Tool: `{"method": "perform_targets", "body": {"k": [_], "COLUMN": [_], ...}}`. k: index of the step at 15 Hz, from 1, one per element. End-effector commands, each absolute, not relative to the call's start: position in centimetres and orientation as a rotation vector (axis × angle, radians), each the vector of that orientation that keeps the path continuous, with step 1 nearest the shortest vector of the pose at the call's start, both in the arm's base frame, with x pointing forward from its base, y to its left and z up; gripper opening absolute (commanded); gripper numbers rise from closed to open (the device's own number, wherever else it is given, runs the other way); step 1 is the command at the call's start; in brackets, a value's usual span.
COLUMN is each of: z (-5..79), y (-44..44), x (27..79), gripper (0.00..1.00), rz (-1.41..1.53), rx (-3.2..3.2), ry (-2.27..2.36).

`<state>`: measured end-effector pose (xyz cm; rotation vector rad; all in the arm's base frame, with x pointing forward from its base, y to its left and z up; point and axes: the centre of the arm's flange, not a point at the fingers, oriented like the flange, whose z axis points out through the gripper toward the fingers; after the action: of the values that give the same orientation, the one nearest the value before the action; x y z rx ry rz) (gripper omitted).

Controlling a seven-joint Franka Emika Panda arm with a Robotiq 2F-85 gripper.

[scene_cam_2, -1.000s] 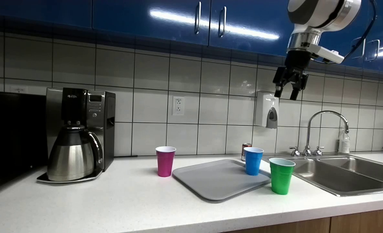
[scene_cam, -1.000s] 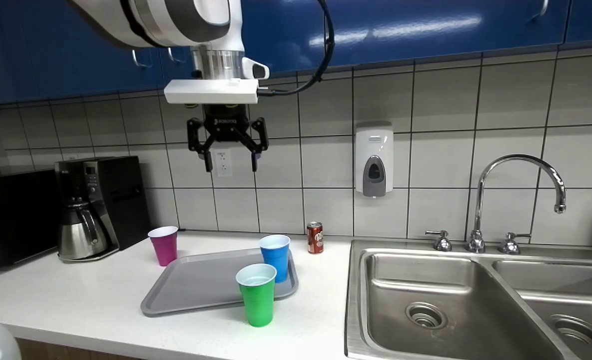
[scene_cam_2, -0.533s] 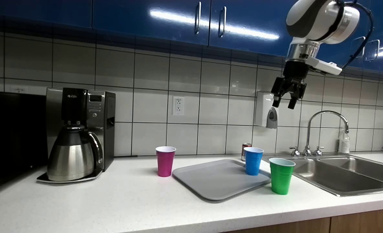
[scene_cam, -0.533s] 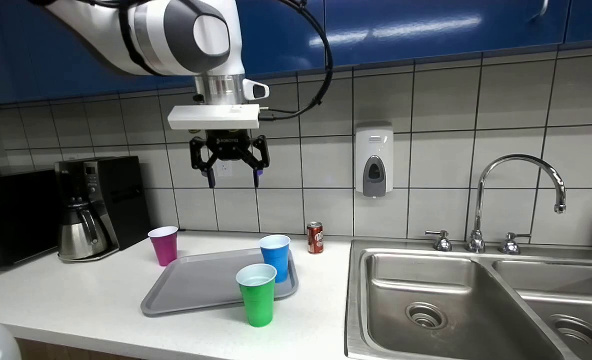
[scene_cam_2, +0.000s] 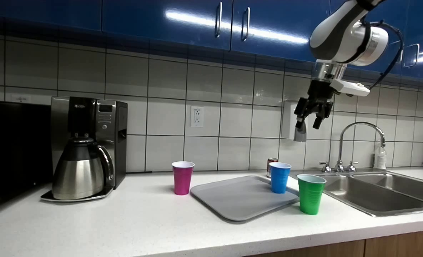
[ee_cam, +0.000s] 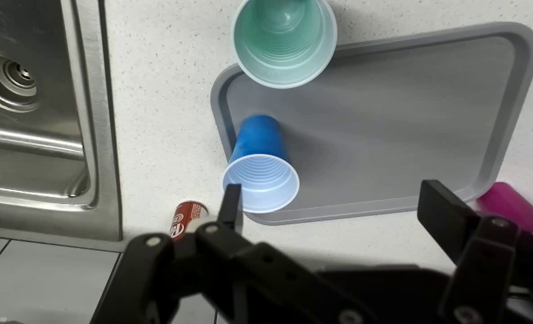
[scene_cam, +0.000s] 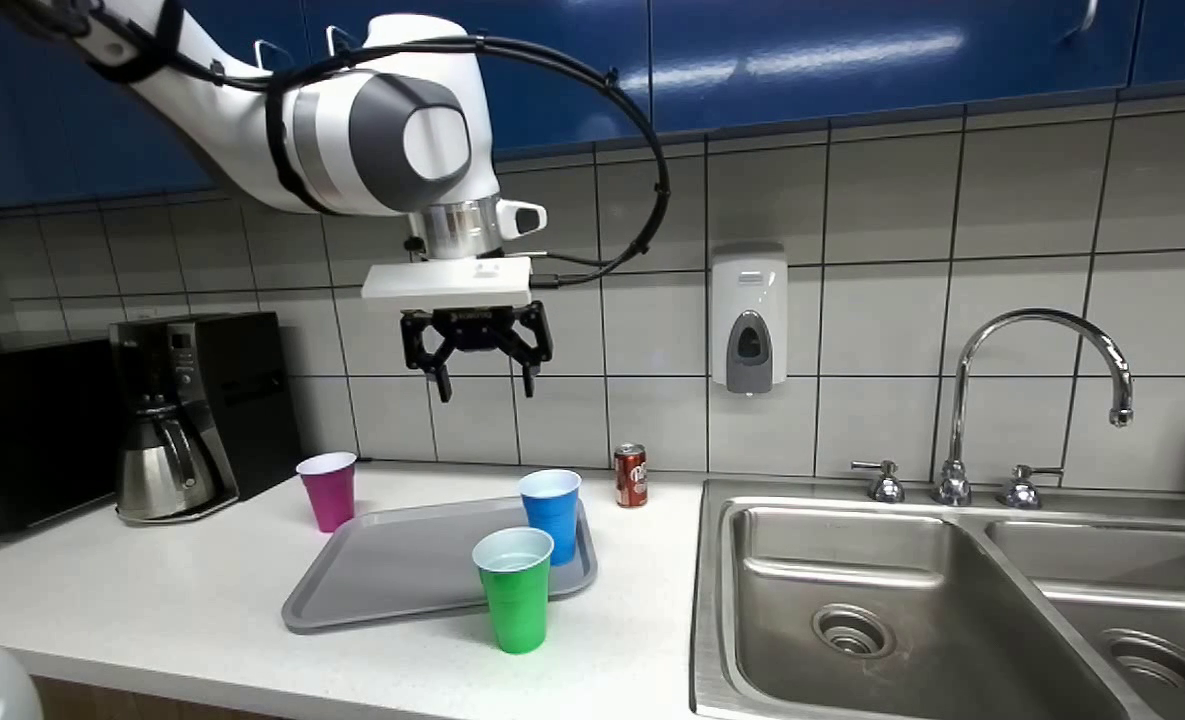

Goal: Remove the blue cup from the tray.

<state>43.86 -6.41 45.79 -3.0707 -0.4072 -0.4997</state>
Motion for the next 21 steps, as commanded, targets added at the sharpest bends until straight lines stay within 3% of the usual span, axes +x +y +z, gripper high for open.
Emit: {"method": "perform_targets", "body": {"k": [1, 21], "z": [44.1, 36.1], "y": [-6.4, -5.3], "x": [45.6, 55.4], "gripper": [1.0, 1.0], "rz": [-0.541, -0.557], "rx": [-3.074, -3.037], "ry": [-0.442, -0.497]}}
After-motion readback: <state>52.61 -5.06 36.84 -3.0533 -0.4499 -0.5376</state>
